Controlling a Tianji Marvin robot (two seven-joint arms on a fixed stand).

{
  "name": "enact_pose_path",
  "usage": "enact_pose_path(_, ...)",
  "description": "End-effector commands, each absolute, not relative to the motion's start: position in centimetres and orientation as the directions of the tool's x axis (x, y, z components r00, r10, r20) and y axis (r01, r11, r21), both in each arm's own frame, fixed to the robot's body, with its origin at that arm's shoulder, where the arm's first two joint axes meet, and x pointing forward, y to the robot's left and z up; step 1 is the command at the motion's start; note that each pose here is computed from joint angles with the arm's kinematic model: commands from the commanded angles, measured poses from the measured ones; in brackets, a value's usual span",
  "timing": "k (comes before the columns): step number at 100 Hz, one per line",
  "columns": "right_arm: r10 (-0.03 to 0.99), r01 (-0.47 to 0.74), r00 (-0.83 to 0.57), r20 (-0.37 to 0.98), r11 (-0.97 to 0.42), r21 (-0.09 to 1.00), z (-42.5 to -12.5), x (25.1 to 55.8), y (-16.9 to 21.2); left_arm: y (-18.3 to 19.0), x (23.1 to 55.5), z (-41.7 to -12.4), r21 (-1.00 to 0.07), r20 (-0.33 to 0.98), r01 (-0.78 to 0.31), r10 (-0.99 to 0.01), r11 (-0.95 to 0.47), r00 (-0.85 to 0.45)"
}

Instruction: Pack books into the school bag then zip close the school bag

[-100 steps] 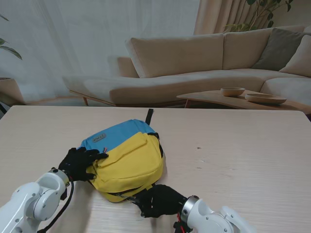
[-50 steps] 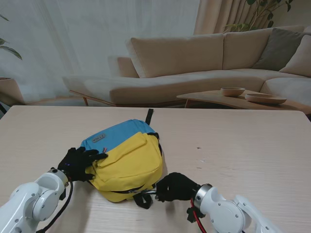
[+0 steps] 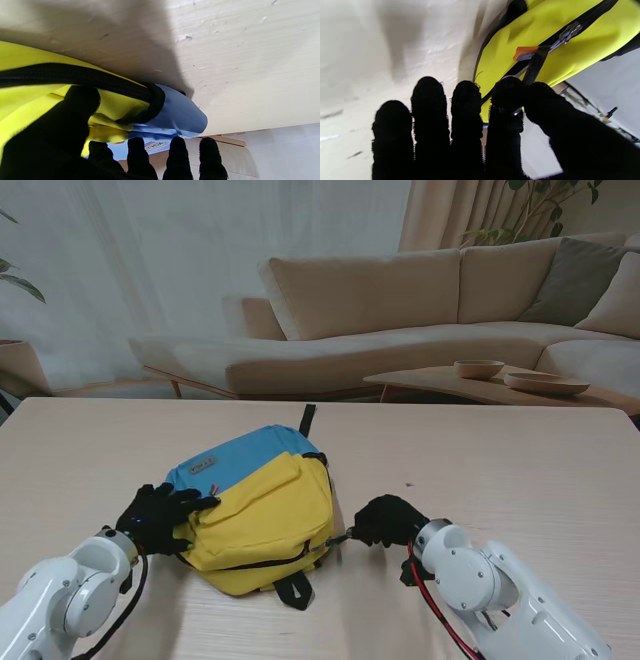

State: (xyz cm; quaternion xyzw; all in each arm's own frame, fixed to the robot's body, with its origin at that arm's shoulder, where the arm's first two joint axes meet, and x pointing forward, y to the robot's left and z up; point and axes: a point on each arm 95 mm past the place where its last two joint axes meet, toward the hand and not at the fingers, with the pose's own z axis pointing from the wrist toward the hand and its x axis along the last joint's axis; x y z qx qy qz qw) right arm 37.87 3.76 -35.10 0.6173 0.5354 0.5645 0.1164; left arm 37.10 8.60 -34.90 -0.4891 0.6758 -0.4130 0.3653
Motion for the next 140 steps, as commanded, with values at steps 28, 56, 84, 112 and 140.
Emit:
enact_pose_path(28, 0.829, 0.455, -0.108, 0.548, -0.449, 0.769, -35.2, 42.3, 3.0, 9.4, 36.4, -35.8, -0.893, -0.107, -0.402, -0.963, 0.202, -0.246)
enact_pose_path(56, 0.843, 0.422, -0.061, 0.534, -0.463, 0.779, -35.5, 44.4, 3.1, 9.5, 36.4, -35.7, -0.895, -0.108, -0.395, -0.961, 0.205, -0.253)
enact_pose_path(84, 0.833, 0.429, -0.1, 0.544, -0.457, 0.779, -35.1, 43.2, 2.2, 8.1, 36.4, -34.2, -0.912, 0.033, -0.404, -0.971, 0.068, -0.238)
enact_pose_path(112, 0.828, 0.436, -0.125, 0.547, -0.449, 0.78, -34.9, 42.7, 2.2, 5.8, 36.7, -31.1, -0.929, 0.122, -0.371, -0.952, -0.01, -0.282)
enact_pose_path(140, 0.811, 0.448, -0.15, 0.566, -0.455, 0.77, -34.8, 41.5, 1.7, 3.0, 39.7, -31.2, -0.917, 0.195, -0.388, -0.95, -0.089, -0.245)
